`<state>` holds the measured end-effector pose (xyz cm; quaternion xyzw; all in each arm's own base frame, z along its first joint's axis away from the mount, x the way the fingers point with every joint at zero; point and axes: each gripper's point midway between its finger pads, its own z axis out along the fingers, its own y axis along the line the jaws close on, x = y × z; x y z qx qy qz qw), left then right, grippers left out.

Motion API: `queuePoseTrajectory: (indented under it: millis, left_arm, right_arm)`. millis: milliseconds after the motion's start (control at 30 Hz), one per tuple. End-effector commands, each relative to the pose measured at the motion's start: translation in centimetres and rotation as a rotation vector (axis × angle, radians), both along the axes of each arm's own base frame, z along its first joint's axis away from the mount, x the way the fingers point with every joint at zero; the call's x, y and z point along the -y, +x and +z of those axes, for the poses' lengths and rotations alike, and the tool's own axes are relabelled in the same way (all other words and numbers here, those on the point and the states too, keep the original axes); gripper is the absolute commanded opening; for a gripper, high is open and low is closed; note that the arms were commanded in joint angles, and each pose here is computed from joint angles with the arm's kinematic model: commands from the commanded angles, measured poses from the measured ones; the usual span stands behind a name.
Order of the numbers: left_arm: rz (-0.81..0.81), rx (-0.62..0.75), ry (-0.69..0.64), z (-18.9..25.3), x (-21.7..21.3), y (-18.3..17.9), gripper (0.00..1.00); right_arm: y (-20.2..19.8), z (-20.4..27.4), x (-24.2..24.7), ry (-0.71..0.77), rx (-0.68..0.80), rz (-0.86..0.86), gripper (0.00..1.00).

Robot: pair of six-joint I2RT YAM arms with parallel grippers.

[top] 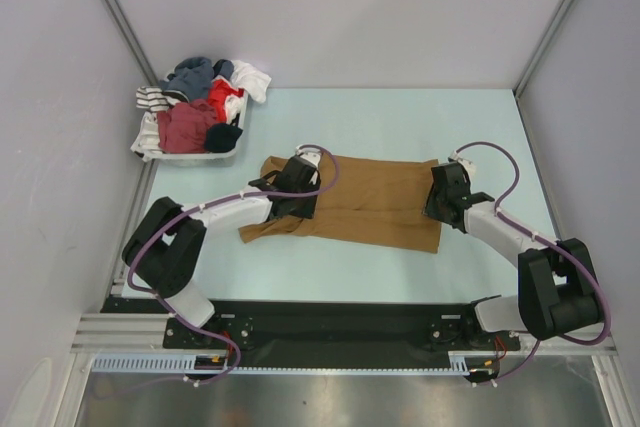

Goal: Fold and stack the tank tops

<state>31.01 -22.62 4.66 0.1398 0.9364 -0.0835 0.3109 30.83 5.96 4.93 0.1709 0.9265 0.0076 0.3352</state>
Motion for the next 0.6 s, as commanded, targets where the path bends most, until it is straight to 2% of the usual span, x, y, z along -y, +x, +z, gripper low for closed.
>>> queuePoseTrajectory:
  millis: [0,100,167,267,300,400,433,467,567]
  left_arm:
    - [0.018,0.047,-0.032,1.8,0.6,0.8,0.44]
    - [0.014,0.045,-0.037,1.8,0.7,0.7,0.42]
    - [0.01,0.044,-0.042,1.8,0.8,0.7,0.38]
    - [0.003,0.04,-0.051,1.9,1.0,0.6,0.24]
    - [0.001,0.037,-0.052,1.9,1.0,0.5,0.13]
    - [-0.002,0.033,-0.054,1.9,1.1,0.5,0.0]
    - [-0.002,0.035,-0.055,2.0,1.2,0.6,0.0]
    - [-0.001,0.036,-0.057,2.1,1.2,0.6,0.0]
    - [0.001,0.043,-0.062,2.4,1.2,0.6,0.0]
  right_arm:
    - [0.8,0.6,-0.1,0.022,0.037,-0.004,0.42]
    - [0.5,0.0,-0.3,0.057,0.028,-0.001,0.39]
    - [0.5,-0.3,-0.4,0.108,0.025,-0.002,0.34]
    - [0.2,-0.5,-0.4,0.15,0.021,-0.001,0.29]
    - [0.1,-0.5,-0.5,0.156,0.018,0.001,0.28]
    - [0.0,-0.1,-0.5,0.17,0.031,-0.001,0.14]
    - [-0.1,0.1,-0.4,0.169,0.038,-0.002,0.05]
    - [-0.2,0.1,-0.2,0.163,0.037,-0.008,0.01]
    - [-0.4,0.6,-0.1,0.164,0.051,-0.013,0.0]
